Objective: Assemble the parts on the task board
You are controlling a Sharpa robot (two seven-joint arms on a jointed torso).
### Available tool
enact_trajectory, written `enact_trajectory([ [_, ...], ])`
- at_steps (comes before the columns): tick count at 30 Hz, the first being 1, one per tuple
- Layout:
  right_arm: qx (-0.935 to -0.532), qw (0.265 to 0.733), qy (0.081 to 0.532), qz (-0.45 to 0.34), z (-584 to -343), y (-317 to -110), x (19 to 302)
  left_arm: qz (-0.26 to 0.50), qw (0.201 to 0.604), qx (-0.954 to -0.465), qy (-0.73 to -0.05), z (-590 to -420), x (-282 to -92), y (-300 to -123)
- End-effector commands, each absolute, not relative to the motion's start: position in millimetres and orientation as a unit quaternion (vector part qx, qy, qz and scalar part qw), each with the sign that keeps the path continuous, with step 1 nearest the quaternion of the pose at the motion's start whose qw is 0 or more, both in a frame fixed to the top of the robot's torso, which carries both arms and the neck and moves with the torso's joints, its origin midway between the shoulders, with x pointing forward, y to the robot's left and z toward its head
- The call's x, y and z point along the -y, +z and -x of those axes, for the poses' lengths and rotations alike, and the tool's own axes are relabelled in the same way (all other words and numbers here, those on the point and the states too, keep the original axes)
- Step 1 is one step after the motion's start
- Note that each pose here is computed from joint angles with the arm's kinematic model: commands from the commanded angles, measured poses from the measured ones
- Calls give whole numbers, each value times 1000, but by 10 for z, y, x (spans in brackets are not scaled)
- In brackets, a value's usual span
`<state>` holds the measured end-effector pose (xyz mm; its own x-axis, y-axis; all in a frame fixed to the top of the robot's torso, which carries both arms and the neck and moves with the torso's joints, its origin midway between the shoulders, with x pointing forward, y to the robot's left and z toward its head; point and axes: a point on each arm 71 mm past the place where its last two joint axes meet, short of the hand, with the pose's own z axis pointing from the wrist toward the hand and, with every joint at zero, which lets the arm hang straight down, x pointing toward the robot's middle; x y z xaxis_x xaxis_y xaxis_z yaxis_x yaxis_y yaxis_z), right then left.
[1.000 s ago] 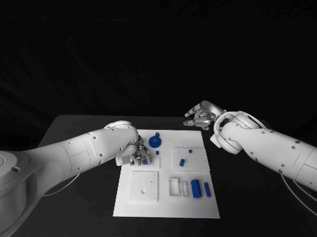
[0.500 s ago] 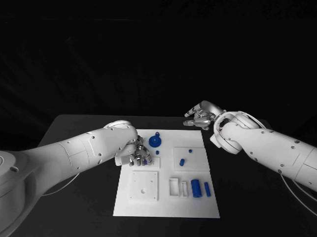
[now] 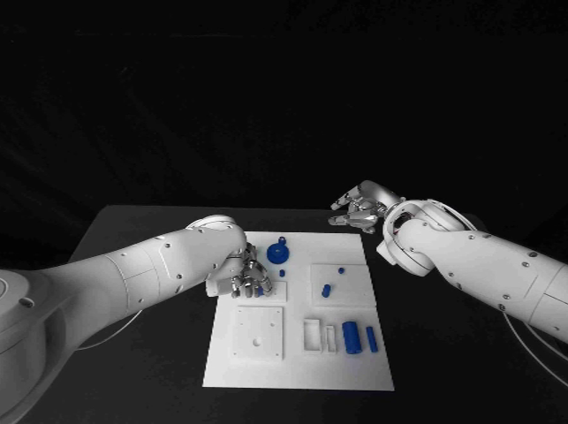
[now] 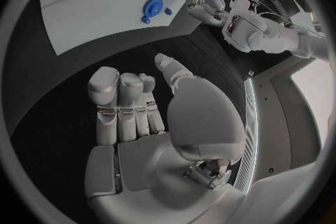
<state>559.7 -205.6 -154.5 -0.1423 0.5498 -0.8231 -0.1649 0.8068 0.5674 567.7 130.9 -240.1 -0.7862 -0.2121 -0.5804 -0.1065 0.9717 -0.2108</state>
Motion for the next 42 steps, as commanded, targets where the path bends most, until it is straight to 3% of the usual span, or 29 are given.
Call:
enact_trajectory([
  [1,-705,638,280,-132,-5594,-1548,2044,67,298,-950,-66,-5626,-1311,-2495],
  [42,-704,640,279,-129,-5587,-1541,2031,93,306,-946,-57,-5702,-1326,-2479],
])
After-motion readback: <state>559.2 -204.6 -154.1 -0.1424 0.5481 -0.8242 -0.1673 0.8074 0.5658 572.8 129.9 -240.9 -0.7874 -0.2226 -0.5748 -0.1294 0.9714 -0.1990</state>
